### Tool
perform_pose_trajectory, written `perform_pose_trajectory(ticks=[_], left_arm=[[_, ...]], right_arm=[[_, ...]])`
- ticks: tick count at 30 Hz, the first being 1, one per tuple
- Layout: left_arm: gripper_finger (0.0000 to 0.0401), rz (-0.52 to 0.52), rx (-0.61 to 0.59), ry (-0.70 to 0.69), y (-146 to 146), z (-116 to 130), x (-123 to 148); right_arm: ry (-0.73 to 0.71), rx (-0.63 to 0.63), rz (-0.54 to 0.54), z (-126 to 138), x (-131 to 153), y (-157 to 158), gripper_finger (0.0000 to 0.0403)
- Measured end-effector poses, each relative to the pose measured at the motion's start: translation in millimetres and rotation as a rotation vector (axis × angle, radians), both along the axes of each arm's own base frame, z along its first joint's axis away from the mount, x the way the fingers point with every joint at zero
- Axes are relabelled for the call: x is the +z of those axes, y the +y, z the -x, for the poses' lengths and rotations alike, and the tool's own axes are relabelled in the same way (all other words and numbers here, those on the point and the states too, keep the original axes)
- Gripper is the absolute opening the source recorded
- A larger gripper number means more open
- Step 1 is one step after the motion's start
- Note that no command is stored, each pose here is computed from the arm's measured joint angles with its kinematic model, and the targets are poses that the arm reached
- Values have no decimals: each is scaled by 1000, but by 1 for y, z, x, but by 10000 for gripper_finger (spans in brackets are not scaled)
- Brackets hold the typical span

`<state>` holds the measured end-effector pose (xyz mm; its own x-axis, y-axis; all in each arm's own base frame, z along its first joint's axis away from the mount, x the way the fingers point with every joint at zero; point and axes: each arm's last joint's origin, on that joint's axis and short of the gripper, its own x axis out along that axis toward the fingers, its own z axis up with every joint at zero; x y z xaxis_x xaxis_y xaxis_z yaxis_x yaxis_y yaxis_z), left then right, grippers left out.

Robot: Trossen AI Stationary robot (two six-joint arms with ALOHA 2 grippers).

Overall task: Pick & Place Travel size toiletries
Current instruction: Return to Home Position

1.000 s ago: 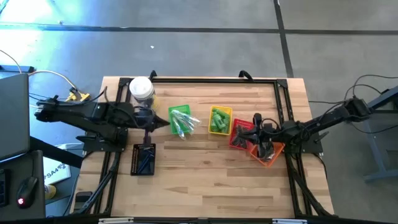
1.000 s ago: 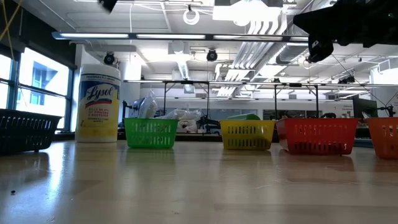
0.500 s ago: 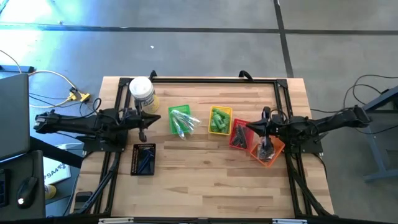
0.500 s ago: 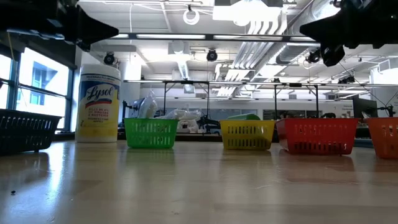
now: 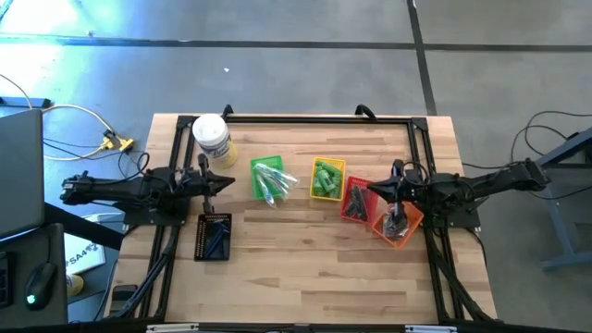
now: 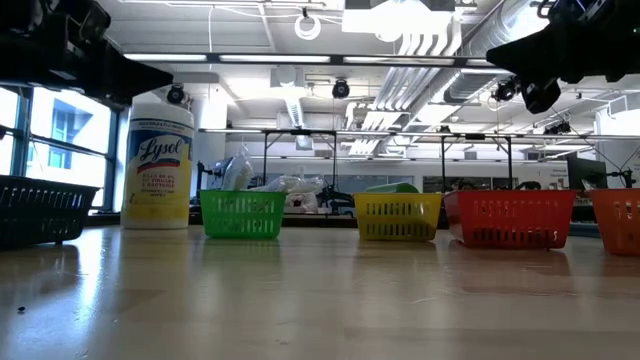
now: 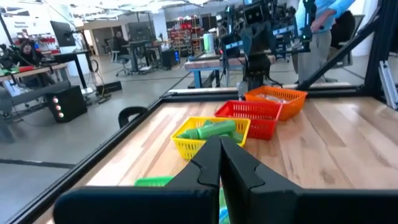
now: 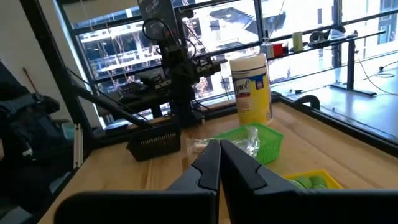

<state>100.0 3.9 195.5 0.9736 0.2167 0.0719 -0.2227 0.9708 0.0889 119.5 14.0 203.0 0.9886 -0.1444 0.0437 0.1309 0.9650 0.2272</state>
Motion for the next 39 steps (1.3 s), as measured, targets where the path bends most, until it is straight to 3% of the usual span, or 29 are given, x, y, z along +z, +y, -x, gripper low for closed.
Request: perform_pose_trajectory(ticks=[11,18,29,34,39], left_arm=[[0,-10,16,31,1,9,-6],[0,-48,-53,20,-1,8,-6],[0,-28,-61,80,-2,8,-13],[0,-27,-113,105,-3,8,-15],[0,-21,-79,119,-2,8,-16]], right_arm=[[-51,-45,21,27,3,-4,2],[-40,-2,97,24,-27,-4,2],[2,-42,52,21,-32,-9,2],[-6,-13,-35,21,-32,-9,2],[-19,-106,-79,21,-32,-11,2]])
